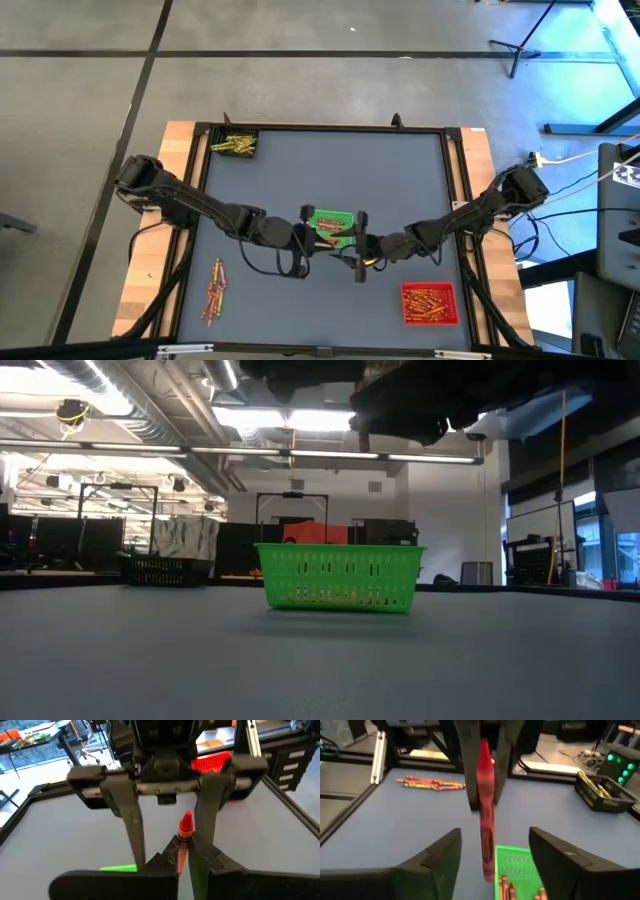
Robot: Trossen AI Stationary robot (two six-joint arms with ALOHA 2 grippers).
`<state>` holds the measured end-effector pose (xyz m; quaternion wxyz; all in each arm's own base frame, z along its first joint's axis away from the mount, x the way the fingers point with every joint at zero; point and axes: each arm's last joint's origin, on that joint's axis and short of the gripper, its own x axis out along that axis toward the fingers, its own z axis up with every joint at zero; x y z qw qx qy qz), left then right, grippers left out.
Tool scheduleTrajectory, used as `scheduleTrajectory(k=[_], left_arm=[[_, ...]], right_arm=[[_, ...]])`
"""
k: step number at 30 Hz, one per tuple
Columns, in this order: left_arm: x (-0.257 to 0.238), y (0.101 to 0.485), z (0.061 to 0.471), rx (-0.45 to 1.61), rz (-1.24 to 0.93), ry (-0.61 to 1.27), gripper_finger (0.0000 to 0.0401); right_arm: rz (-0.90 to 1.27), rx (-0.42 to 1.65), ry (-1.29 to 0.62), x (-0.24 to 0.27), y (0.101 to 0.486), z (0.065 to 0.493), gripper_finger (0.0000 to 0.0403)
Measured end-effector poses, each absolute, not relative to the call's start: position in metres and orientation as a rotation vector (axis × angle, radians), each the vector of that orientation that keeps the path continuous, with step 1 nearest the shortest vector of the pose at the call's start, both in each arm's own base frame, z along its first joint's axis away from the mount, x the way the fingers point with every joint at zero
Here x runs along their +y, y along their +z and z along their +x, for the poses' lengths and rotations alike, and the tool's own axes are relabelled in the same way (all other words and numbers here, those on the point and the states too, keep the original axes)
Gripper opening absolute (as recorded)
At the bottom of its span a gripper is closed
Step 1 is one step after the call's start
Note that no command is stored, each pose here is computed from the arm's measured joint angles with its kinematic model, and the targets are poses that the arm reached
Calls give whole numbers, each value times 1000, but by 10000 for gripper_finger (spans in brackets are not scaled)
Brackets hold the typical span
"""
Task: Sort crayons
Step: Put the red crayon into the green bin
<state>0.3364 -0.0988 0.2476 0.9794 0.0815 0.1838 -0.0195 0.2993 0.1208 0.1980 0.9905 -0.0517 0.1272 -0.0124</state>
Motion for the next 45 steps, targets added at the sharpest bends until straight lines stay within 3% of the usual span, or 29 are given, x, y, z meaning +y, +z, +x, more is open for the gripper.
scheduleTrajectory(k=[14,20,24,27,32,38,45], left_arm=[[-99,251,338,330,124,-37,6],[-99,249,336,365,115,-39,52],[-96,260,318,440,101,-36,89],[-94,271,298,515,69,-17,99],[-98,272,269,641,86,94,100],[-110,232,247,667,87,140,101],[-114,184,229,499,-30,109,101]], right_arm=[[-144,222,30,113,202,304,16],[-172,228,29,112,201,304,39],[-186,254,12,111,199,304,28],[-193,278,1,108,196,305,13],[-171,336,-28,92,194,310,24],[-115,527,-59,71,202,326,26],[-43,655,-19,51,194,346,24]])
